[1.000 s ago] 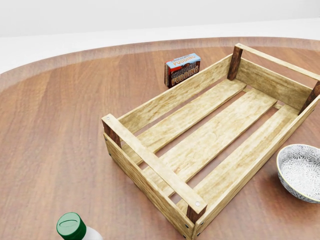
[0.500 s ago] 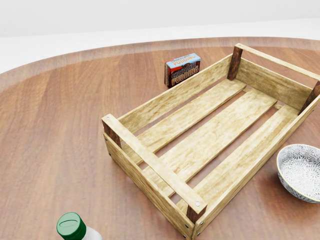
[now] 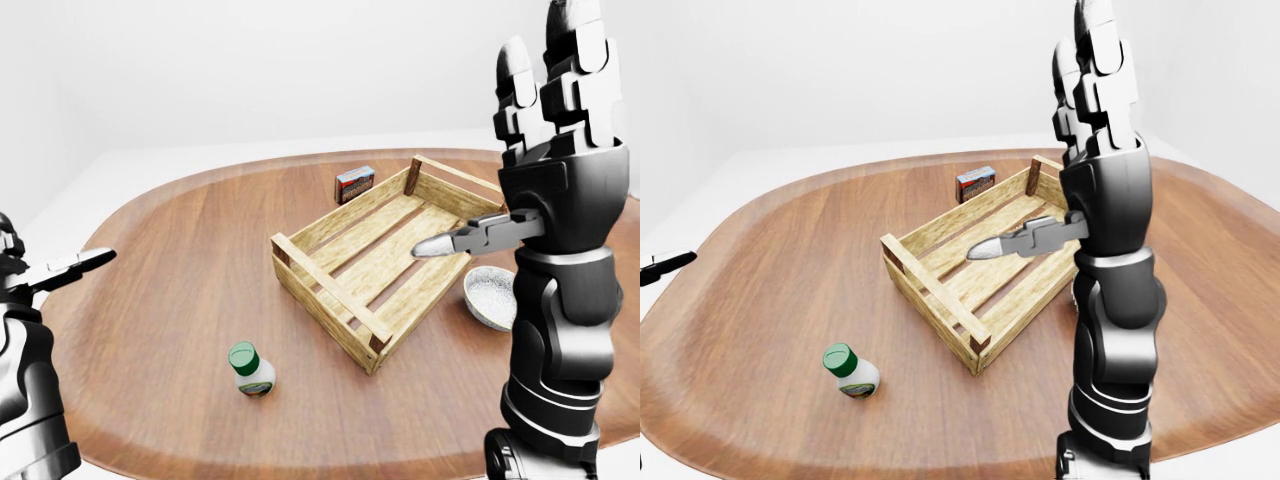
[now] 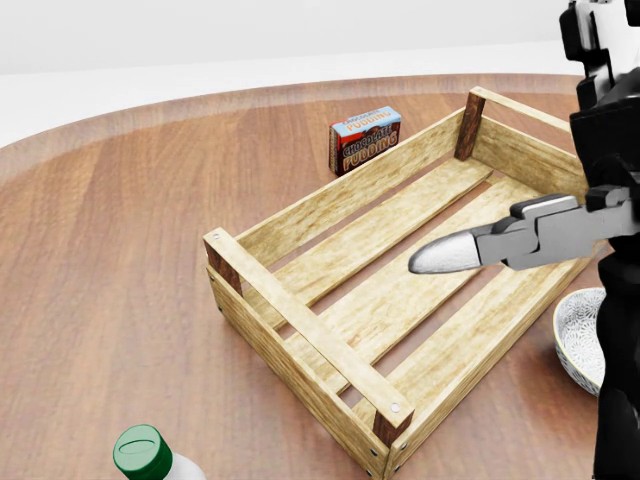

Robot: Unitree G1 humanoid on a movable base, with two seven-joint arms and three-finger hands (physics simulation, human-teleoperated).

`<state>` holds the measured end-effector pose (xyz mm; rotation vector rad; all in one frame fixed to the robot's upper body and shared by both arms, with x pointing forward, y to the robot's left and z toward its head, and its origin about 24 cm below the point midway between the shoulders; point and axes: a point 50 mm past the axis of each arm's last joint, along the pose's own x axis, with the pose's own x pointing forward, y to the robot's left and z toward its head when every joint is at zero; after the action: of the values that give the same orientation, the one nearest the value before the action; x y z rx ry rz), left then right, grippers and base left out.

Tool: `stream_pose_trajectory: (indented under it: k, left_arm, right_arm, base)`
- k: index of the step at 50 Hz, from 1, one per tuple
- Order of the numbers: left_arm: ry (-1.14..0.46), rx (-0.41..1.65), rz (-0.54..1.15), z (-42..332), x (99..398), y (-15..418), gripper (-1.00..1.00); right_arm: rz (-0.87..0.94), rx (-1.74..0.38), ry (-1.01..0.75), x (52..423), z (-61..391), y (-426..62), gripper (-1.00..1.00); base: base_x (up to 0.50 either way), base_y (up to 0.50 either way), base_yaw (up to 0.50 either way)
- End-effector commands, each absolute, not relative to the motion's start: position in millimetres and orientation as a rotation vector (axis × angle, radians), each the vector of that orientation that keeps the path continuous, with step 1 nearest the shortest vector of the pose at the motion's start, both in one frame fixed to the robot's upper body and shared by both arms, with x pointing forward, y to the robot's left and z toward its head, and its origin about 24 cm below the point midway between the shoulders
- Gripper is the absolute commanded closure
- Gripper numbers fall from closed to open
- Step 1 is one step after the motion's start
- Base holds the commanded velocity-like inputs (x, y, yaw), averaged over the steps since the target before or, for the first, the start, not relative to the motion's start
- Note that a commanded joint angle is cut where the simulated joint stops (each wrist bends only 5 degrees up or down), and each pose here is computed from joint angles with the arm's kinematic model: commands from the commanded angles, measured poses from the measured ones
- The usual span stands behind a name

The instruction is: Pick up the salad dressing and put it in the tray.

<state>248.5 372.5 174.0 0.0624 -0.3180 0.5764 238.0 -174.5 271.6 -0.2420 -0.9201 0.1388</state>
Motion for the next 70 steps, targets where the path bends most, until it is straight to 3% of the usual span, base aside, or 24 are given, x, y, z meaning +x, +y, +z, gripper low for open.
stream_pose_trajectory:
  k: [1, 10, 19, 36, 43, 45, 51, 52, 53, 70]
  left_arm:
    - [-0.308, 0.060, 0.577, 172, 249, 373, -1.00]
    - [-0.317, 0.062, 0.577, 174, 248, 373, -1.00]
    - [-0.332, 0.063, 0.578, 176, 246, 372, -1.00]
    - [-0.353, 0.065, 0.572, 180, 245, 370, -1.00]
    - [-0.356, 0.067, 0.569, 180, 244, 369, -1.00]
    - [-0.355, 0.067, 0.564, 180, 245, 367, -1.00]
    - [-0.355, 0.065, 0.567, 180, 245, 369, -1.00]
    - [-0.328, 0.050, 0.558, 174, 248, 369, -1.00]
    - [-0.325, 0.048, 0.558, 173, 248, 370, -1.00]
    - [-0.322, 0.047, 0.555, 173, 248, 370, -1.00]
  right_arm:
    - [0.399, -0.288, -0.872, 265, 269, -101, -1.00]
    - [0.554, -0.301, -0.838, 265, 260, -60, -1.00]
    - [0.759, -0.267, -0.687, 255, 220, -10, -1.00]
    - [1.156, -0.239, -0.564, 203, 178, 44, -1.00]
    - [1.195, -0.295, -0.502, 205, 164, 49, -1.00]
    - [1.201, -0.431, -0.439, 214, 149, 54, -1.00]
    - [1.156, -0.526, -0.370, 226, 139, 58, -1.00]
    - [1.291, -0.714, -0.371, 218, 128, 85, -1.00]
    - [1.267, -0.731, -0.355, 219, 127, 86, -1.00]
    - [1.130, -0.780, -0.207, 241, 110, 76, -1.00]
  base:
    - [0.00, 0.00, 0.00]
    - [0.00, 0.00, 0.00]
    - [0.00, 0.00, 0.00]
    - [0.00, 0.00, 0.00]
    - [0.00, 0.00, 0.00]
    - [0.00, 0.00, 0.00]
    - [0.00, 0.00, 0.00]
    - [0.00, 0.00, 0.00]
    - [0.00, 0.00, 0.00]
    - [0.00, 0.00, 0.00]
